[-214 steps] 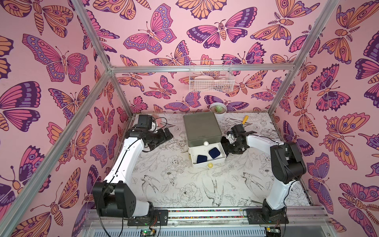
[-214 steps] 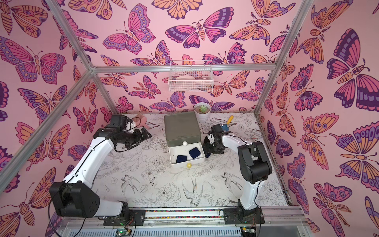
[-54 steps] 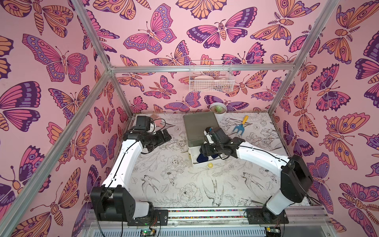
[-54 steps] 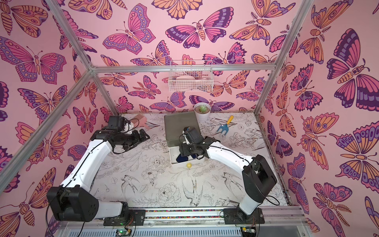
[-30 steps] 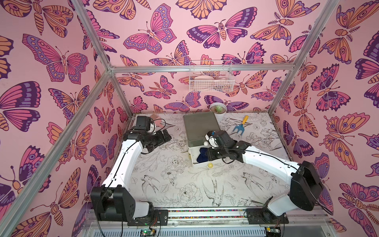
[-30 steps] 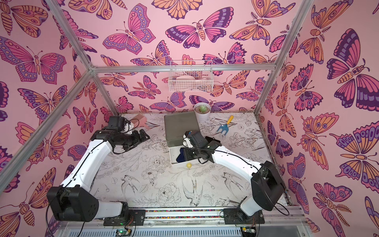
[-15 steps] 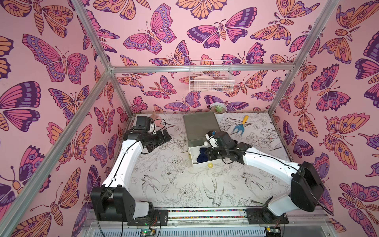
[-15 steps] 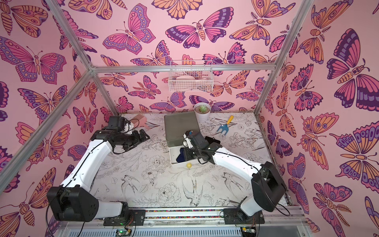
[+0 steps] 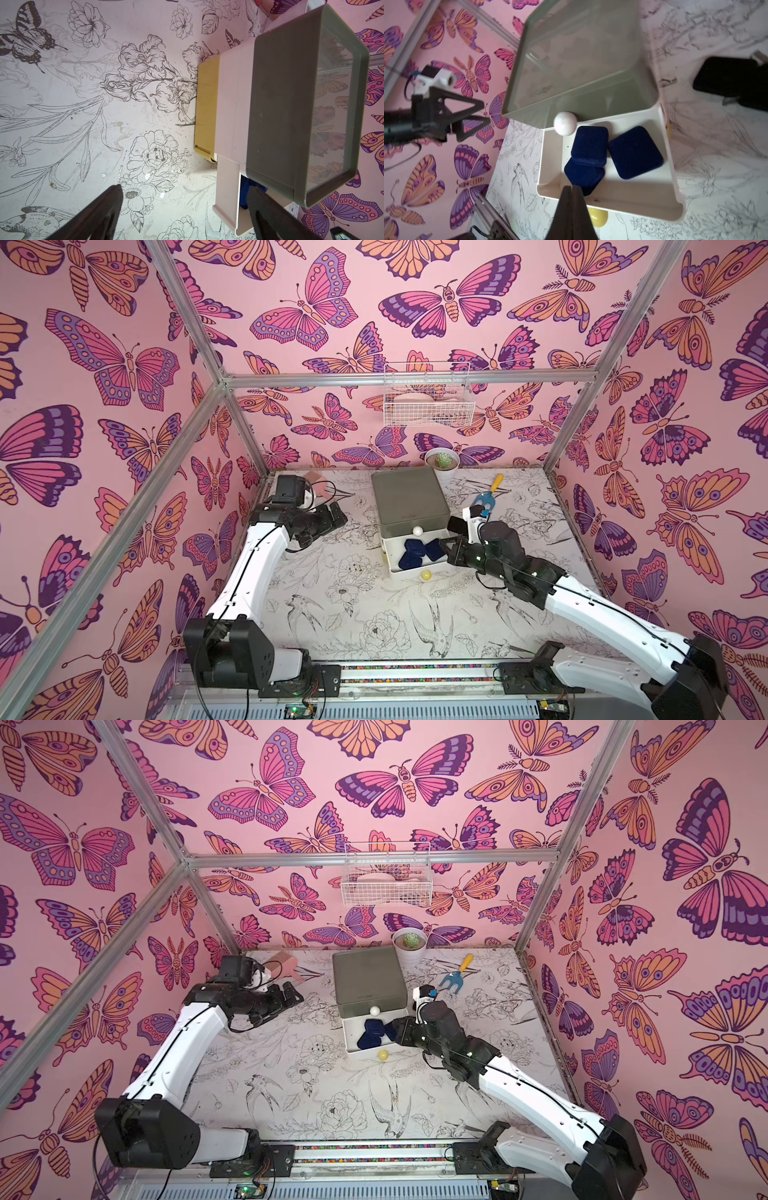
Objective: Place the brooch boxes into the drawer by color
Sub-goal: Adjust the brooch box in the drawer.
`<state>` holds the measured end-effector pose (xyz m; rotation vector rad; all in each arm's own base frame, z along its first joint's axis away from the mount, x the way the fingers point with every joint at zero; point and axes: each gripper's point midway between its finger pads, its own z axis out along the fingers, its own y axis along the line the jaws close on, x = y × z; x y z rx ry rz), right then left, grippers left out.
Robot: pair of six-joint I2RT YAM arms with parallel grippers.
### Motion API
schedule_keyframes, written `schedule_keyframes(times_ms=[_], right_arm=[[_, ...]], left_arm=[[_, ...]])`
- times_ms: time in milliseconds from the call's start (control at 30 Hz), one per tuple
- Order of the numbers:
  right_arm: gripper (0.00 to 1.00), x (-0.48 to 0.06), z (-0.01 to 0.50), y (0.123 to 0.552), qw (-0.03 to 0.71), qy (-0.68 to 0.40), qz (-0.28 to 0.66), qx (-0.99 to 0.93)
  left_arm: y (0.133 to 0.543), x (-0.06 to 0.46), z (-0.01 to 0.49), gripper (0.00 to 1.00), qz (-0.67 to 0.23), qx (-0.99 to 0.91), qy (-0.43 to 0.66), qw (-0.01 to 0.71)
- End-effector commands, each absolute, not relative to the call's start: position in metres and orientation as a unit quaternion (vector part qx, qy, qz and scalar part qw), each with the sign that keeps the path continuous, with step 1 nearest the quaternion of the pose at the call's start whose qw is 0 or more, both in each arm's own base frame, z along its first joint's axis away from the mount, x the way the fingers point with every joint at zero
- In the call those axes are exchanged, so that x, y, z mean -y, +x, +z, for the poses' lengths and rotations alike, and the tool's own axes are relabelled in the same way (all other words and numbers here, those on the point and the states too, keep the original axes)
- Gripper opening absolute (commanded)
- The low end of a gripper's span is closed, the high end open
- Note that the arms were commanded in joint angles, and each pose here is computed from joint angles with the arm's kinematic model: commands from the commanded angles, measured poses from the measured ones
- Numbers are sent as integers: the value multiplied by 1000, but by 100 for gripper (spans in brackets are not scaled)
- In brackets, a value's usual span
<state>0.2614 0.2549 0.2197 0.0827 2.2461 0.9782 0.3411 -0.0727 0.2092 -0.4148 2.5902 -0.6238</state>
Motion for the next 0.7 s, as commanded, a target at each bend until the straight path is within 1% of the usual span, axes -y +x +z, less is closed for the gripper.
schedule_keyframes(times_ms=[0, 67, 167, 233, 333, 433, 667], right_arm=[[0, -239, 229, 282, 309, 183, 422, -832], [0, -239, 225, 284, 294, 213, 429, -827], [0, -241, 205, 279, 241, 252, 414, -841], [0, -242, 193, 277, 220, 275, 411, -841], [0, -241, 189, 281, 214, 308, 413, -830], [0, -244, 190, 284, 212, 318, 406, -830], [0, -259, 176, 283, 181, 336, 392, -837]], left_arm=[[337, 72, 206, 100, -228, -938, -149, 214], [337, 72, 207, 100, -228, -938, -148, 215], [335, 71, 208, 100, -226, -938, -147, 217], [334, 71, 206, 100, -226, -939, -146, 216], [332, 71, 205, 100, -224, -939, -145, 216], [331, 70, 205, 100, -222, -939, -145, 217], [329, 68, 201, 100, -219, -941, -146, 214]])
